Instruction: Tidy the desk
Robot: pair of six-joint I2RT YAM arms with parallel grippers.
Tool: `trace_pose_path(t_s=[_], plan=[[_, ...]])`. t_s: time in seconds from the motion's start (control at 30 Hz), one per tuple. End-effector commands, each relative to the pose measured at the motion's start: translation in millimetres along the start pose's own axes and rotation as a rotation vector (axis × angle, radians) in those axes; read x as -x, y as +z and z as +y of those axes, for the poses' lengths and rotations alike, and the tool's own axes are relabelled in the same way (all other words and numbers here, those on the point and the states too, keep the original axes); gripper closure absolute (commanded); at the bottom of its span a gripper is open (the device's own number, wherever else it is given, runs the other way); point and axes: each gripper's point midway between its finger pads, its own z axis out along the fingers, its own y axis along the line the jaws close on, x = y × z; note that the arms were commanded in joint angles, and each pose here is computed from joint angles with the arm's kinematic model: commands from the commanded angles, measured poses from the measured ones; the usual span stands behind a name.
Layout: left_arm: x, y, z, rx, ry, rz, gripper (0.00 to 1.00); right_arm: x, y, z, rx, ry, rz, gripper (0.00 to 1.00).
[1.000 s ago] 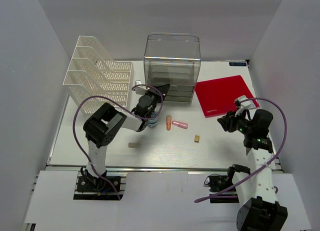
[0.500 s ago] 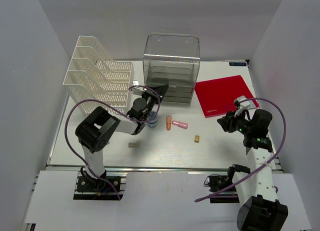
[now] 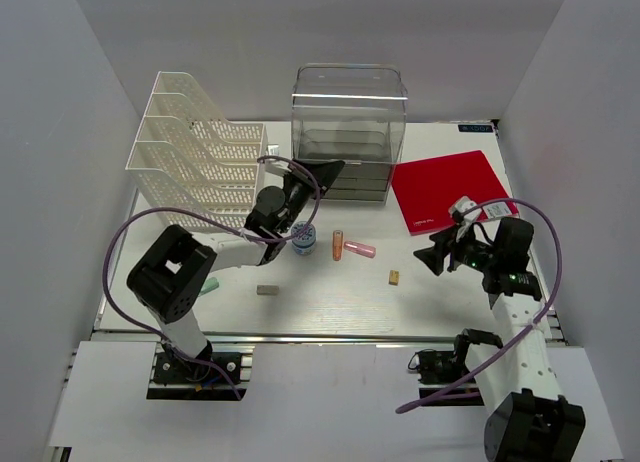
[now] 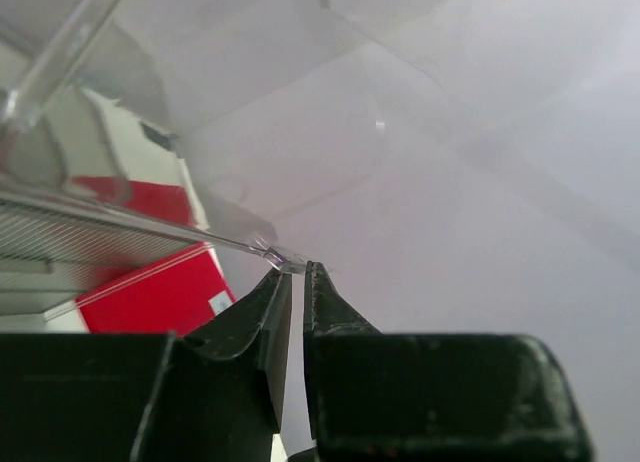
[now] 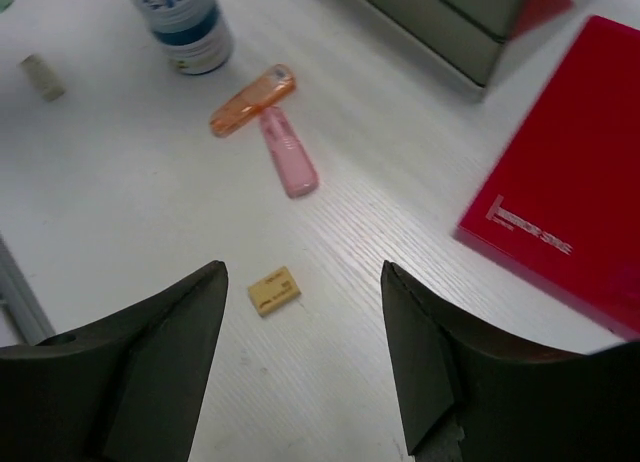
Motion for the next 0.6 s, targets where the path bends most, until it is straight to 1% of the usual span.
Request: trace_pose_path(t_s=[0.0,0.07,0.1,0.13,0.17,0.2,0.27,0.3,0.33,0.37,0.43,0.47,0.5,0.53,0.57], plan=[[27.7,6.0,-59.5,-0.145,0.04,-0.033,1.0,8.2,8.1,22.6,0.152,-0.091,-0.018,0.31],[28.7,6.1,-61.7,-0.148,0.042,-0.034,1.0,15.9,15.4,28.3,0.194,-0.181,-0.012,0.3],[28.7,6.5,-63.5,-0.15,0.046,-0.03,1.0,12.9,20.3,25.7,0.198,-0.179,0.014,0.29],[29.4,8.8,-67.3,-0.158,0.052,-0.029,1.0,13.9,28.8,40.7,0.262,-0.209,0.027,0.28],[29.4,10.2,-69.4,-0.161,0.057,-0.026,1.0,22.8,33.2,41.5,0.274,-0.25,0.025,0.28],[27.7,11.6,-68.3,-0.155,0.059,-0.017,1.0,16.2,44.6,45.5,0.298,-0.256,0.069,0.28],[28.4,15.0,-72.0,-0.161,0.059,-0.016,1.0,16.0,59.3,46.1,0.3,-0.288,0.105,0.27],[27.9,15.9,-72.2,-0.162,0.061,-0.013,1.0,13.3,77.2,57.5,0.326,-0.344,0.142,0.28],[28.0,16.3,-73.2,-0.164,0.063,-0.013,1.0,22.3,81.0,65.7,0.348,-0.376,0.118,0.28],[32.0,18.0,-70.9,-0.155,0.067,-0.018,1.0,0.2,100.6,68.5,0.343,-0.389,0.214,0.28],[32.2,18.6,-71.3,-0.151,0.072,-0.017,1.0,11.6,118.9,69.2,0.324,-0.418,0.202,0.27],[33.3,19.6,-73.7,-0.153,0.075,-0.018,1.0,4.0,131.0,72.8,0.325,-0.413,0.234,0.27],[34.0,19.7,-75.4,-0.155,0.075,-0.019,1.0,12.3,139.3,76.9,0.325,-0.409,0.222,0.26],[35.2,20.3,-75.9,-0.153,0.078,-0.023,1.0,17.8,147.4,76.6,0.314,-0.418,0.207,0.21],[35.2,20.8,-75.3,-0.147,0.081,-0.022,1.0,11.4,157.3,78.6,0.308,-0.42,0.232,0.2]])
